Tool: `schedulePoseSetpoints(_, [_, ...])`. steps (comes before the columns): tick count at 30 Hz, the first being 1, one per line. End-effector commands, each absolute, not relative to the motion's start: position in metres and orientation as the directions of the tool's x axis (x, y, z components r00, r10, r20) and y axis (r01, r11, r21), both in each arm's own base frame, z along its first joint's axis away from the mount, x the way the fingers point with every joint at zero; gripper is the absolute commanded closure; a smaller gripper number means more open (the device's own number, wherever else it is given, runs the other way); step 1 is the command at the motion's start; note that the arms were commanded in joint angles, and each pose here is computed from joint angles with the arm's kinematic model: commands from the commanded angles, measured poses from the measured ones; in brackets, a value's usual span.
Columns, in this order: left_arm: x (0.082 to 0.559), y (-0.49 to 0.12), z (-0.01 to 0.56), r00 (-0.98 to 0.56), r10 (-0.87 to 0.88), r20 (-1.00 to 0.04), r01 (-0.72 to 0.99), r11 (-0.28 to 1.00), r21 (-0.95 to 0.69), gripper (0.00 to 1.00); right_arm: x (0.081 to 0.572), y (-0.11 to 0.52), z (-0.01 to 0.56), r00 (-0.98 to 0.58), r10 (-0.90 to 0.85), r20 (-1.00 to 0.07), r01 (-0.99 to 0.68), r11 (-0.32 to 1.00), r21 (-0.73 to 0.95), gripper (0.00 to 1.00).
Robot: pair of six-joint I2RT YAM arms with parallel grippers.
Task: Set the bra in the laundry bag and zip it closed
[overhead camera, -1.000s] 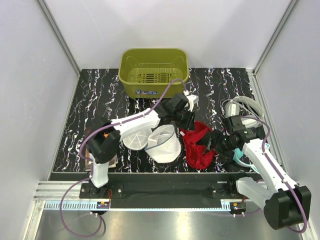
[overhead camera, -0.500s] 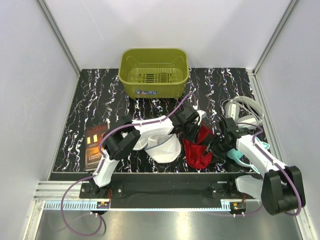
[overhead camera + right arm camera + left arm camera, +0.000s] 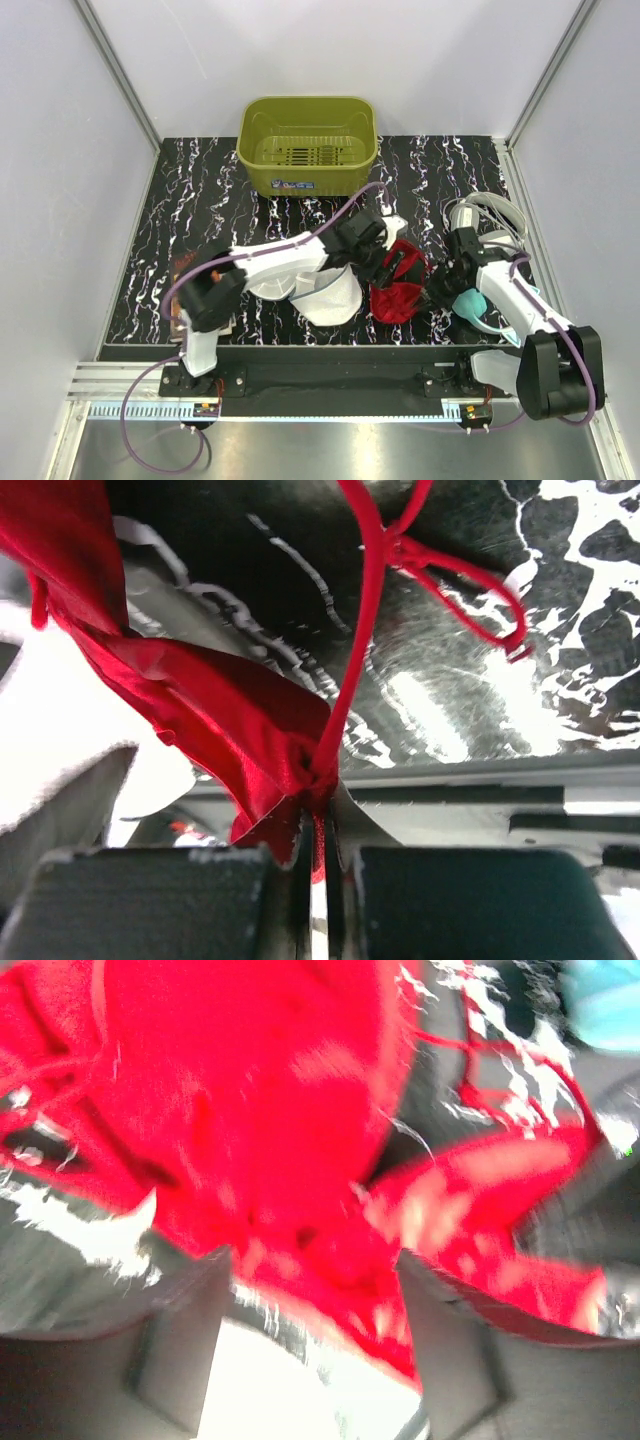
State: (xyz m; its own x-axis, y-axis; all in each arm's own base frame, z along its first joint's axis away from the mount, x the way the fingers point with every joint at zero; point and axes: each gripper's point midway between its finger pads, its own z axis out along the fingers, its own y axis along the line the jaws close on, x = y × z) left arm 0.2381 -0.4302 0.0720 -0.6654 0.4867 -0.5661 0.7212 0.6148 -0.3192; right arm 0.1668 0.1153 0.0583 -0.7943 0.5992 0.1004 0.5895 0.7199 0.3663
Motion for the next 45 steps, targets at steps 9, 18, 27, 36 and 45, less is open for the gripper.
schedulePoseSetpoints(9, [0.142, -0.413, 0.138, -0.043, 0.503, -0.863, 0.999, 0.030, -0.032, 0.18, 0.138, 0.129, 0.085, -0.802, 0.519, 0.294, 0.597, 0.691, 0.407, 1.00])
schedulePoseSetpoints(18, [0.117, -0.449, 0.121, -0.012, 0.532, -0.847, 0.994, -0.083, -0.066, 0.34, 0.127, 0.128, 0.087, -0.791, 0.526, 0.311, 0.612, 0.678, 0.408, 1.00])
schedulePoseSetpoints(27, [0.100, -0.457, 0.126, -0.162, 0.537, -0.828, 0.959, -0.114, -0.261, 1.00, 0.136, 0.106, 0.103, -0.803, 0.575, 0.158, 0.585, 0.708, 0.395, 0.72])
schedulePoseSetpoints(36, [0.076, -0.455, 0.150, -0.322, 0.522, -0.790, 0.848, -0.212, -0.486, 1.00, 0.200, 0.079, 0.142, -0.828, 0.540, -0.152, 0.448, 0.799, 0.401, 0.09])
schedulePoseSetpoints(45, [0.096, -0.444, 0.148, -0.361, 0.511, -0.780, 0.838, -0.188, -0.511, 1.00, 0.241, 0.058, 0.115, -0.854, 0.465, -0.233, 0.398, 0.873, 0.283, 0.26])
